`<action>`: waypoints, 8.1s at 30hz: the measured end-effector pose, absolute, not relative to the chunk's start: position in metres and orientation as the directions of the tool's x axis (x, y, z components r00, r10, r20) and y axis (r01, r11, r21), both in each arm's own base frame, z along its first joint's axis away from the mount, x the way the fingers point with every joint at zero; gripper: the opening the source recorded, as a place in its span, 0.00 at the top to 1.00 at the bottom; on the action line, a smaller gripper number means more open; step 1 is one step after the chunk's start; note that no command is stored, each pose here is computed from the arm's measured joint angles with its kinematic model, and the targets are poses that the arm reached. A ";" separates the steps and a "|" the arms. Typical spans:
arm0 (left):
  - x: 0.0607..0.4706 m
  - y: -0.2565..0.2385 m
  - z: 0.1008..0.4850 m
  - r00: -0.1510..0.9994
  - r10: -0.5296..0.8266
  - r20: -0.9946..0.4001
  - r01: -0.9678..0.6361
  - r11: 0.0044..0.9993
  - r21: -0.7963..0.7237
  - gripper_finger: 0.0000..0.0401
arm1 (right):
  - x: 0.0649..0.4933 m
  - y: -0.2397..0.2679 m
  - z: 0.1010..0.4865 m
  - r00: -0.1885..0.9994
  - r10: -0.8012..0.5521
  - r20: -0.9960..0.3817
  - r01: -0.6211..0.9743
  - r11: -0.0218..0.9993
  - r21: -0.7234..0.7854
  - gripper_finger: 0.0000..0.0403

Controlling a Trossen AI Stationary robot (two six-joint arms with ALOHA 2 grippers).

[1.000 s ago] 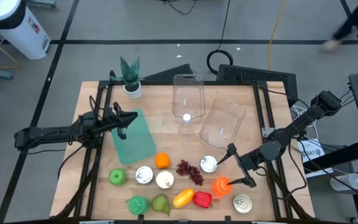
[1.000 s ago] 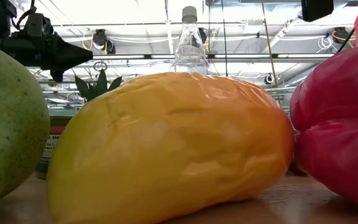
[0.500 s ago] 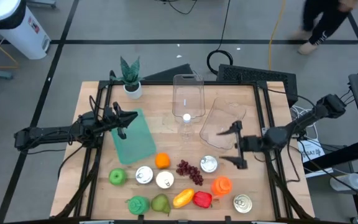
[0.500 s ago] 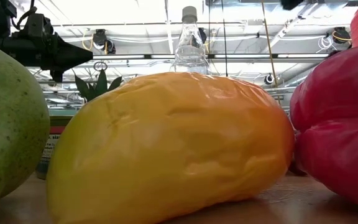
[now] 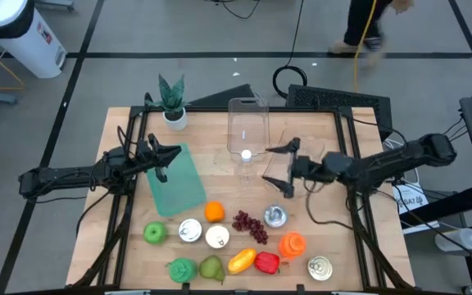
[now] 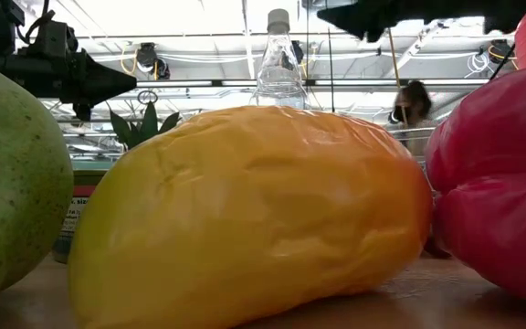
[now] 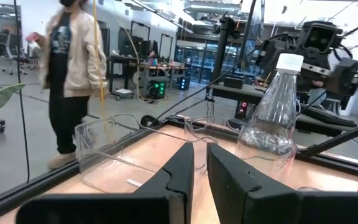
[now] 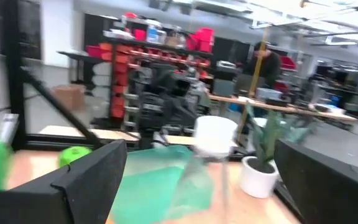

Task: Pick & Place Food Item
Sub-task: Put the transparent water bottle into the right transparent bin, then put the bunch of grapes into the left transparent bin

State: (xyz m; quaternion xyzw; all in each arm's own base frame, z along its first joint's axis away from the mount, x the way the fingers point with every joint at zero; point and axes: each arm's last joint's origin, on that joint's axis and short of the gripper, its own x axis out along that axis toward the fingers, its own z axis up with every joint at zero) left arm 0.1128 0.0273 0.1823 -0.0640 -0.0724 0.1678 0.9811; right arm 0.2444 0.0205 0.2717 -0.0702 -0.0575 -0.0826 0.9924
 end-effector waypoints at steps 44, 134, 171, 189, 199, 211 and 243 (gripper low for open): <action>0.113 0.028 0.180 0.922 0.375 0.093 -0.360 0.921 -0.146 0.87 | 0.319 -0.038 0.262 0.992 -0.115 0.053 0.116 0.993 -0.017 0.02; 0.113 0.029 0.180 0.921 0.377 0.092 -0.366 0.923 -0.123 0.87 | 0.168 -0.047 0.280 0.858 -0.514 0.025 0.514 0.855 -0.073 0.68; 0.113 0.029 0.180 0.921 0.377 0.093 -0.366 0.923 -0.121 0.87 | 0.156 -0.028 0.319 0.861 -0.326 0.391 0.406 0.903 -0.141 0.17; 0.113 0.029 0.180 0.921 0.377 0.097 -0.364 0.922 -0.128 0.87 | 0.258 0.093 0.325 1.000 -0.008 -0.007 0.004 0.893 -0.450 0.45; 0.113 0.029 0.180 0.921 0.377 0.099 -0.364 0.922 -0.130 0.87 | 0.275 0.103 0.300 0.994 0.066 -0.087 -0.097 0.900 -0.424 0.96; 0.113 0.028 0.180 0.921 0.376 0.101 -0.362 0.923 -0.130 0.87 | 0.213 0.064 0.326 0.950 0.309 0.048 -0.295 0.936 -0.194 0.99; 0.134 0.011 0.263 0.980 0.082 0.181 -0.053 0.986 -0.160 0.87 | 0.124 0.020 0.217 0.957 0.033 0.287 -0.019 0.999 -0.051 1.00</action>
